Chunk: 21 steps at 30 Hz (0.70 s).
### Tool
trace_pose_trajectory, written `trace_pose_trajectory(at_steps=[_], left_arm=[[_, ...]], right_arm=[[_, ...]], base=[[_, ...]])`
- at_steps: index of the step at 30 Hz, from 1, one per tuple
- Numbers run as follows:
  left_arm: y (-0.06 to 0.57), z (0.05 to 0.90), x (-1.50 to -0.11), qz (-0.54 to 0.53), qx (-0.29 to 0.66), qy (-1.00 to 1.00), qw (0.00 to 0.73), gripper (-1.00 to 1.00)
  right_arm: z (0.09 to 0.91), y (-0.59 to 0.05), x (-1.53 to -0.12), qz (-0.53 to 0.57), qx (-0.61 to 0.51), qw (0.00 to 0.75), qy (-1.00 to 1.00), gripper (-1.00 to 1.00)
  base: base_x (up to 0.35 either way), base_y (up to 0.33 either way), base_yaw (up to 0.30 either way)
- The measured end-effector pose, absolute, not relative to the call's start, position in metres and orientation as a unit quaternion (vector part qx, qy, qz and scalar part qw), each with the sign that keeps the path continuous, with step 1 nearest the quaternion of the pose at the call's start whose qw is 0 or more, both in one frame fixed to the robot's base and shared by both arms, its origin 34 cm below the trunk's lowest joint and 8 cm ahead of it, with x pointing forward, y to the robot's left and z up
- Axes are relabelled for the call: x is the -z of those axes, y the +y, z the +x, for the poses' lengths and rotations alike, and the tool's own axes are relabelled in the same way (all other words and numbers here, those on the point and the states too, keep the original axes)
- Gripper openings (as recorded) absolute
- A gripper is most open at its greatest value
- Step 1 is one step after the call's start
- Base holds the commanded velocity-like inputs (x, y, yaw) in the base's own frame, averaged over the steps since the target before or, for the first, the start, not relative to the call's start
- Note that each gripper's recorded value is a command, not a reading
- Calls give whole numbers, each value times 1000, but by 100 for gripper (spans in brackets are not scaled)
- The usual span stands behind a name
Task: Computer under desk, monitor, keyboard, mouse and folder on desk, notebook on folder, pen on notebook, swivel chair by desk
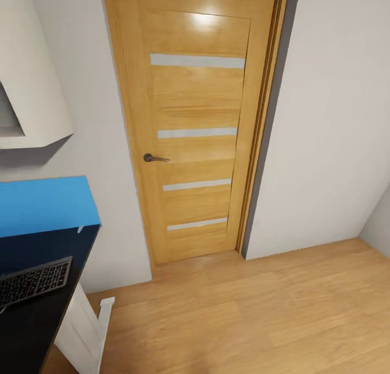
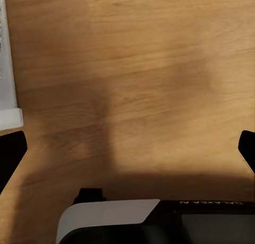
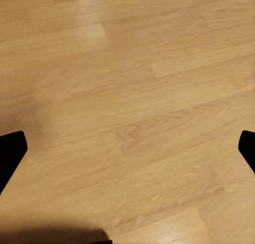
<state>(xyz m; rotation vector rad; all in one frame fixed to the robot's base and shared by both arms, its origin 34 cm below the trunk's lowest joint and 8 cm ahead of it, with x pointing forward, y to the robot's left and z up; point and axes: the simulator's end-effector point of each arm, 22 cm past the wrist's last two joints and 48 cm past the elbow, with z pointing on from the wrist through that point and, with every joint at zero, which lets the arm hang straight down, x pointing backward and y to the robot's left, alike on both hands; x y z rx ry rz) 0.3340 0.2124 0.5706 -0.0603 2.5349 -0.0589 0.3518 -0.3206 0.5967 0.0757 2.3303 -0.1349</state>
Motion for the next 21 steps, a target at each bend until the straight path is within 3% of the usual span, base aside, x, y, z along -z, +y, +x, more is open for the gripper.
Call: trace_pose_trajectory(at_steps=[8,13,21], left_arm=[[212,334,-571,-23,22,954,298,100],[213,334,-570,-23,22,954,298,100],[213,334,-571,-23,22,954,298,100]], right_arm=[[353,-320,-598,30,53,396,916,100],[354,-323,-600,31,61,400,914,100],[353,-325,-600,33,68,400,914,100]], base=[[211,-217,250],[34,-195,251],[-17,-17,254]])
